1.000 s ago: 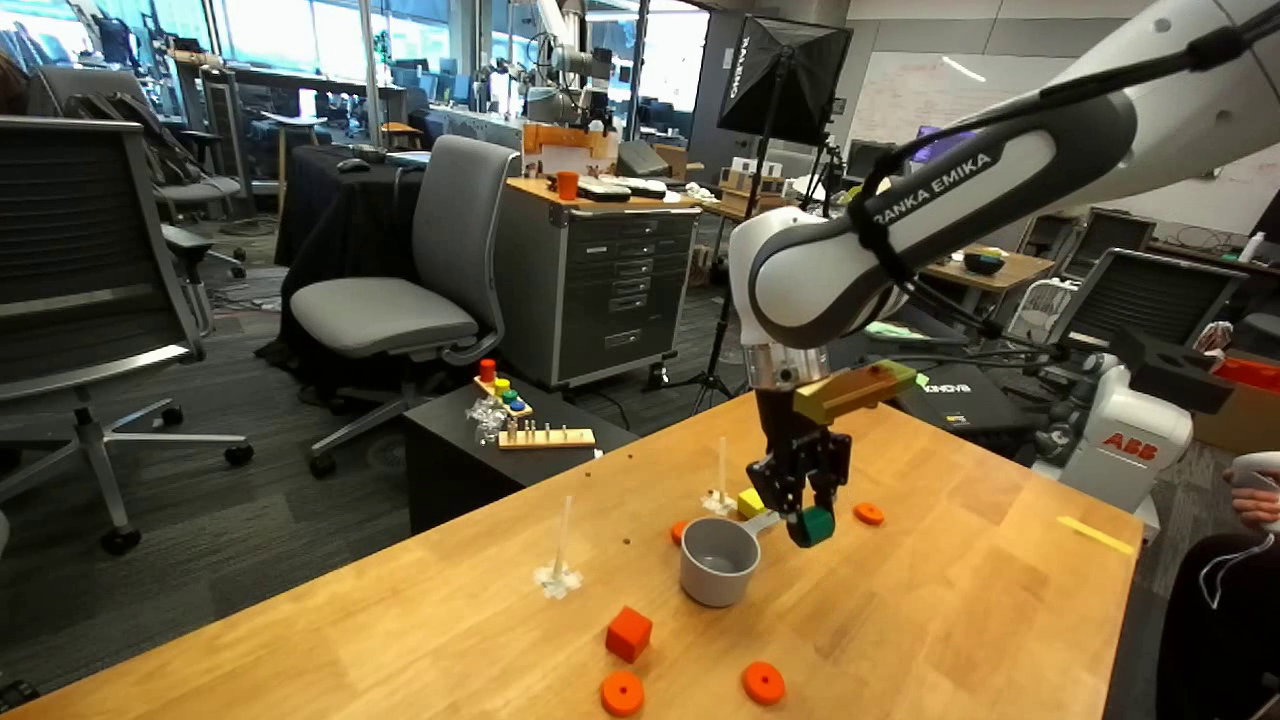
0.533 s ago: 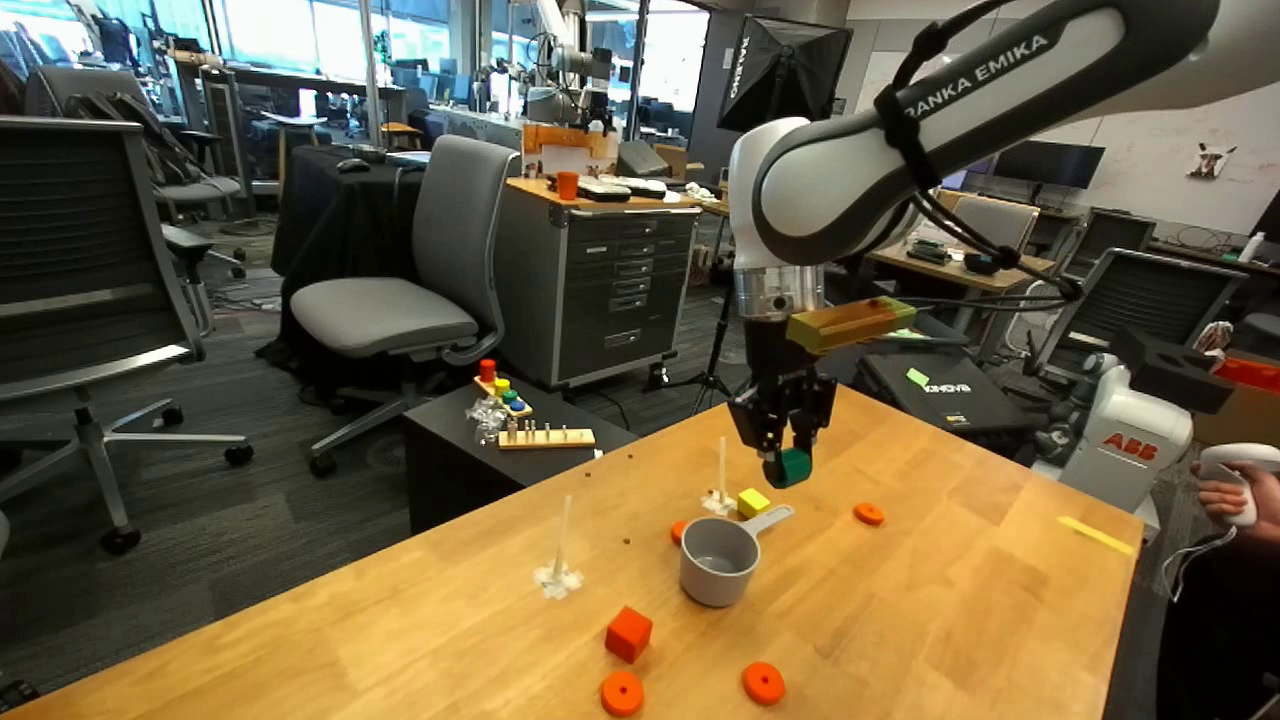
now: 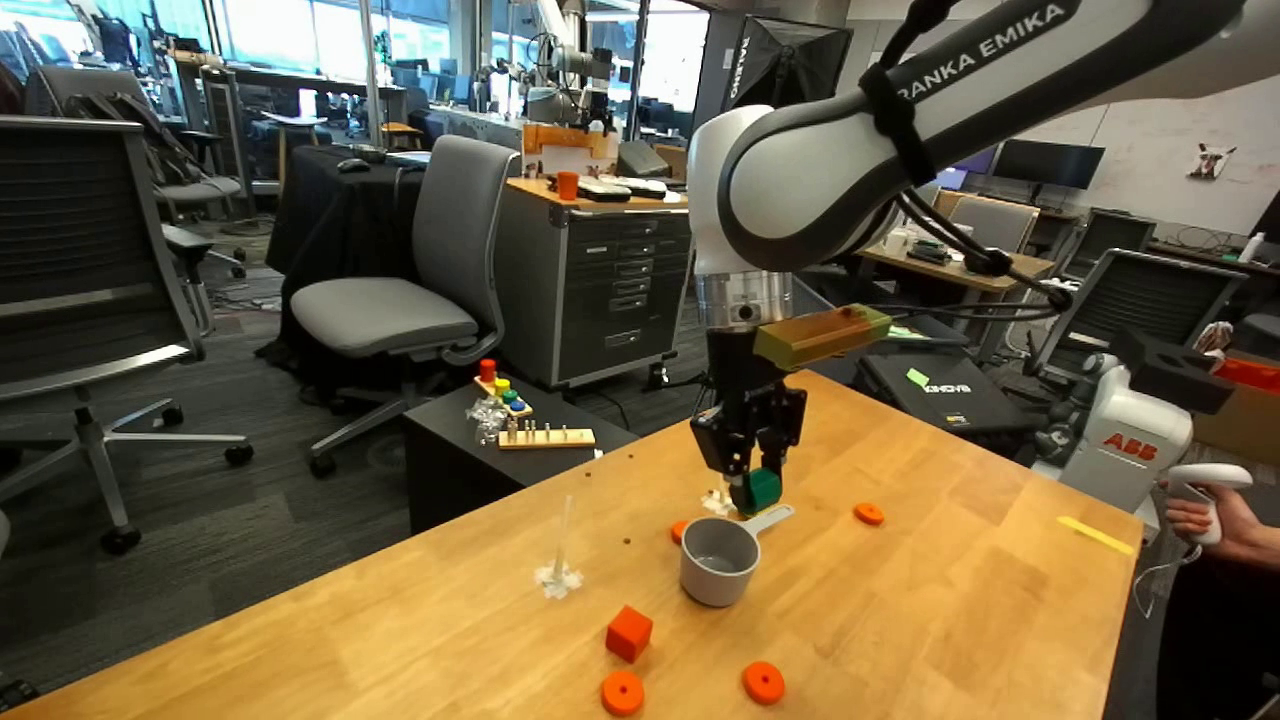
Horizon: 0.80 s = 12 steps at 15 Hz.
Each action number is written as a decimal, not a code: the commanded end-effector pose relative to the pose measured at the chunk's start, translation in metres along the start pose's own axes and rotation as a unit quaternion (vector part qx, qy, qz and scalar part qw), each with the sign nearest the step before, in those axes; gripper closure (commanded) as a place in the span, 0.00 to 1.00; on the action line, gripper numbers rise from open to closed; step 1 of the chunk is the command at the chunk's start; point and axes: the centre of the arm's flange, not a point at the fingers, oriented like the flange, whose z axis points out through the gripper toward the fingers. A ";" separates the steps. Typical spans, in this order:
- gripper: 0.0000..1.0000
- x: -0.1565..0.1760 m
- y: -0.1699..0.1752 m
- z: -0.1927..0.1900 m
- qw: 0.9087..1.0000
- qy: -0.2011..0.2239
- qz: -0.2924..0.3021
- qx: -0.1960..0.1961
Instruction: Put the green, yellow and orange blocks inside the grey measuring cup
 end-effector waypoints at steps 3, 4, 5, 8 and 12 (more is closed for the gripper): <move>0.82 0.020 -0.016 0.007 1.000 0.008 0.003 -0.020; 0.82 0.026 -0.017 0.010 1.000 0.009 0.002 -0.025; 0.82 0.029 -0.017 0.012 1.000 0.009 0.002 -0.028; 0.76 0.040 -0.021 0.016 0.999 0.013 -0.001 -0.035; 0.29 0.045 -0.024 0.019 0.999 0.015 -0.002 -0.037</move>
